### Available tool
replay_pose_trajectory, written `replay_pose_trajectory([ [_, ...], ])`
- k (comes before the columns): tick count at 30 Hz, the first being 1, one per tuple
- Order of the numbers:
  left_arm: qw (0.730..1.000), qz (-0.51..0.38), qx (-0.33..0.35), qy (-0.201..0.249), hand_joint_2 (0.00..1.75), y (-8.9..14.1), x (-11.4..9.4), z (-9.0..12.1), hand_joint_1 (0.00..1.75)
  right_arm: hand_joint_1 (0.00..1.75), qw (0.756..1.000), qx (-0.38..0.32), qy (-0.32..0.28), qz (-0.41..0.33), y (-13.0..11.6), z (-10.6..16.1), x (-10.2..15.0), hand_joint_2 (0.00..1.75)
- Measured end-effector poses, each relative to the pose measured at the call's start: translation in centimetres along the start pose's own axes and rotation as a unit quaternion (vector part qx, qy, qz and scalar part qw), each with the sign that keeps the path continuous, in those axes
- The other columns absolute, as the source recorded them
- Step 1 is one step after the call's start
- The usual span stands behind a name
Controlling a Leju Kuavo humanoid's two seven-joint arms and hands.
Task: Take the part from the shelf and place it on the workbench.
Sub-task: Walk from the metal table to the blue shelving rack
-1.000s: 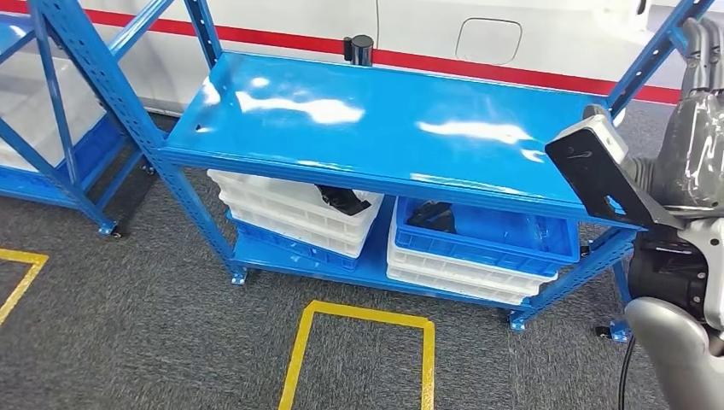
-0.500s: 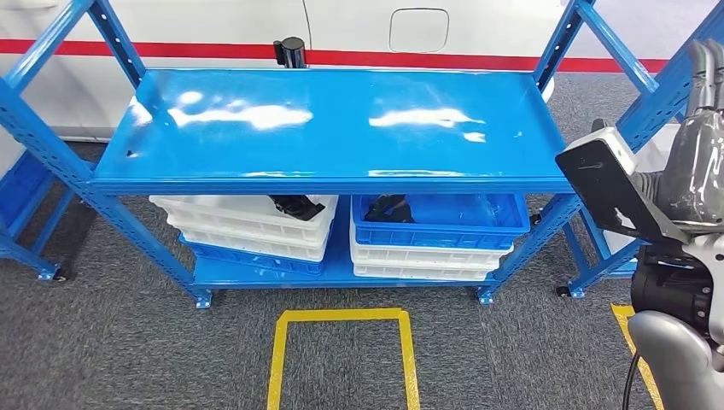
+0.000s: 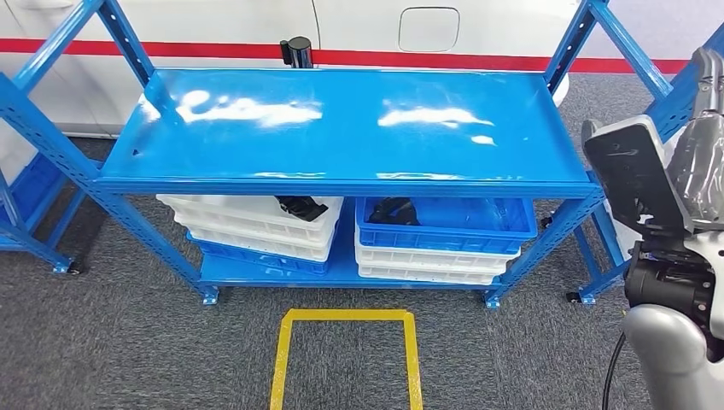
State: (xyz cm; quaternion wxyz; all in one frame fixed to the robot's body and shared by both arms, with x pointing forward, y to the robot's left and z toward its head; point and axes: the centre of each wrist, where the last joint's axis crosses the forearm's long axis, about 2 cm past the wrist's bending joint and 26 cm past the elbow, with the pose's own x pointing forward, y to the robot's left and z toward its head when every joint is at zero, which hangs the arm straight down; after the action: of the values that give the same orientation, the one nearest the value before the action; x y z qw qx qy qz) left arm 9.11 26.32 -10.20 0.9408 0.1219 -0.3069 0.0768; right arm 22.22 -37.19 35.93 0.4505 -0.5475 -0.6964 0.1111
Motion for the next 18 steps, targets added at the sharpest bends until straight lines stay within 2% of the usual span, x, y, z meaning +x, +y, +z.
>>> replay_pose_trajectory([
  [18,1.000,0.001,0.001,0.014,1.75,0.02,0.00,-0.01,0.00,0.00,1.000,-0.012,0.021,0.014,0.41,-0.44,-0.78,1.75],
])
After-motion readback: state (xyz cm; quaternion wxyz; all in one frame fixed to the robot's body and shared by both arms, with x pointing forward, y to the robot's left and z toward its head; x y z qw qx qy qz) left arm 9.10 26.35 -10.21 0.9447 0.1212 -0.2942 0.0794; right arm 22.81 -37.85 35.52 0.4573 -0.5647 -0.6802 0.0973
